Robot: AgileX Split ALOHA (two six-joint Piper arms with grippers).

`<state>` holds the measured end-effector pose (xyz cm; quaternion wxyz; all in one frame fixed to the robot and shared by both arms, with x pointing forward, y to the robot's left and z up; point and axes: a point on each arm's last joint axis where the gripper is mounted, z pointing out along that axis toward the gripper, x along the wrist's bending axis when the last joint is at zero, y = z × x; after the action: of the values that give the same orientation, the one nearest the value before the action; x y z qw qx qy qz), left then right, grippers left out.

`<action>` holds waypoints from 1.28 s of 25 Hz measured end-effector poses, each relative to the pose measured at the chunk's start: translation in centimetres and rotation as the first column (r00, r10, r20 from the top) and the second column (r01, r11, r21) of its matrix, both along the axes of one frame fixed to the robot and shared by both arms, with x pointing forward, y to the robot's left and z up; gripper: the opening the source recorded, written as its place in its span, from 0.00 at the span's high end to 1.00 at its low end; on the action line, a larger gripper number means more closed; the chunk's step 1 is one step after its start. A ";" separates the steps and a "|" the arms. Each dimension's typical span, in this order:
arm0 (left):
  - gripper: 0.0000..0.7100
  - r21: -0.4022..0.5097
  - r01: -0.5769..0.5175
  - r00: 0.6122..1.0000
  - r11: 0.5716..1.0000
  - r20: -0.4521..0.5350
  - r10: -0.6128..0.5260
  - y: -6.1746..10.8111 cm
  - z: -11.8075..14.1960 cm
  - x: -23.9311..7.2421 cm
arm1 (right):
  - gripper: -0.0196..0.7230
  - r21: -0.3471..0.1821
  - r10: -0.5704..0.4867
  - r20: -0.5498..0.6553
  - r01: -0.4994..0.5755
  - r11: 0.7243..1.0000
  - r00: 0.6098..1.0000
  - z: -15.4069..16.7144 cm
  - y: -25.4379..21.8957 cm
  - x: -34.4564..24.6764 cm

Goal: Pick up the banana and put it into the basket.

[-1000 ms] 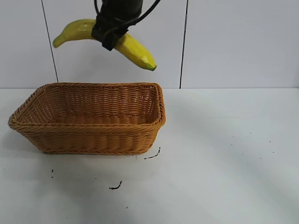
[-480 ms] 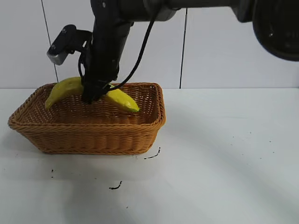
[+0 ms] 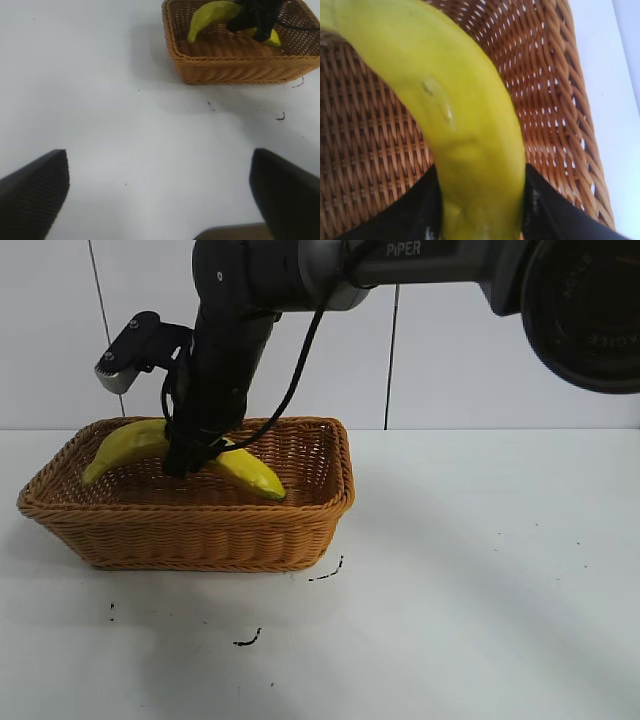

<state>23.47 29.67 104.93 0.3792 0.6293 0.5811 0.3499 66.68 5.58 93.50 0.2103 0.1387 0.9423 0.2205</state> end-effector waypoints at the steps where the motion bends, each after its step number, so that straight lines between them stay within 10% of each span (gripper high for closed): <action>1: 0.02 0.000 0.000 1.000 1.000 0.000 0.000 0.0 0.0 0.0 | 0.16 0.010 -0.024 -0.015 0.025 1.000 1.000 0.4 -0.1 -0.1; 10: 0.02 0.000 0.000 1.000 1.000 0.000 0.000 0.0 0.0 0.0 | 0.16 0.169 -0.307 -0.166 0.334 0.927 0.937 9.7 -2.6 -1.1; 32: 0.02 0.000 0.000 1.000 1.000 0.000 0.000 0.0 0.0 0.0 | 0.16 0.094 -0.820 -0.332 0.881 0.463 0.466 10.9 -29.9 8.5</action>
<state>23.47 29.67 104.93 0.3792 0.6293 0.5811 0.3499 75.18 -24.29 104.42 0.1574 0.6442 0.7254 0.1842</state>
